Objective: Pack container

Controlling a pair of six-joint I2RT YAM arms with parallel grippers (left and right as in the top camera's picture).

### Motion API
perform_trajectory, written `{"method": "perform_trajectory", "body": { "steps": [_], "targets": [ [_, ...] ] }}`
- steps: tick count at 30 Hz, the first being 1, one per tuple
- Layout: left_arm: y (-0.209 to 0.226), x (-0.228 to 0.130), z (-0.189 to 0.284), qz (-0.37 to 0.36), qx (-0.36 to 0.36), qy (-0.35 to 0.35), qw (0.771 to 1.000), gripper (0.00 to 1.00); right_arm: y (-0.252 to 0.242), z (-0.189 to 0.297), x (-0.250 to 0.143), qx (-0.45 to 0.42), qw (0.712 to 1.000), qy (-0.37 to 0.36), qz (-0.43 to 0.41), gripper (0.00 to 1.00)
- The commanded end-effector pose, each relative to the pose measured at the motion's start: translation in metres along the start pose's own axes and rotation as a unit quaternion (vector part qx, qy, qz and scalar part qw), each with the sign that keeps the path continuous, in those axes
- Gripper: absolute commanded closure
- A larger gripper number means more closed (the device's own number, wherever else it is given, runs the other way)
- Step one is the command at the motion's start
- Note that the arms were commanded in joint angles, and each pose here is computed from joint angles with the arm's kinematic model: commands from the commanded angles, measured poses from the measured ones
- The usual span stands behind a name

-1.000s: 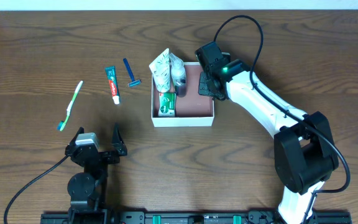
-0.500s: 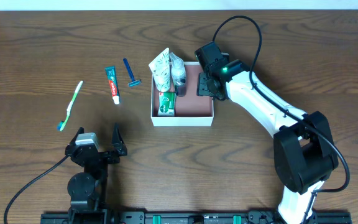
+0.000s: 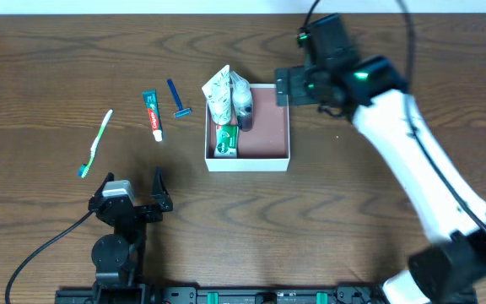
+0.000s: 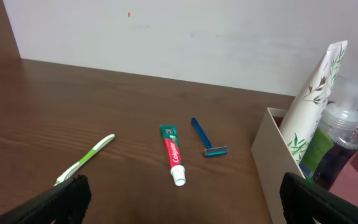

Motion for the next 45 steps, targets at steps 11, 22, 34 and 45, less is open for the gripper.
{"method": "perform_trajectory", "body": {
  "steps": [11,22,34,45],
  "targets": [
    [0.005,-0.012,-0.002,-0.008,0.013,0.021,1.0,0.02,-0.024,0.094,-0.023,-0.041,0.997,-0.029,0.06,0.01],
    [0.005,-0.012,-0.002,-0.008,0.013,0.021,1.0,0.02,-0.04,0.103,-0.043,-0.119,0.992,0.019,0.032,0.01],
    [0.005,-0.012,-0.002,-0.008,0.013,0.021,1.0,0.02,-0.098,0.108,-0.042,-0.183,0.98,0.015,-0.074,0.01],
    [0.008,-0.011,-0.001,-0.064,0.032,0.016,0.997,0.02,-0.109,0.11,-0.047,-0.194,0.976,0.031,-0.089,0.01]
  ]
}}
Point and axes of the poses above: each gripper's point midway between its finger pads, its own z axis back along the fingers, its own y axis along the line the jaws close on, x = y × z, the point moved 9 cm from there along z, back along the fingers, and after that the axes turned 7 degrees about z, right-handed, at the moved point
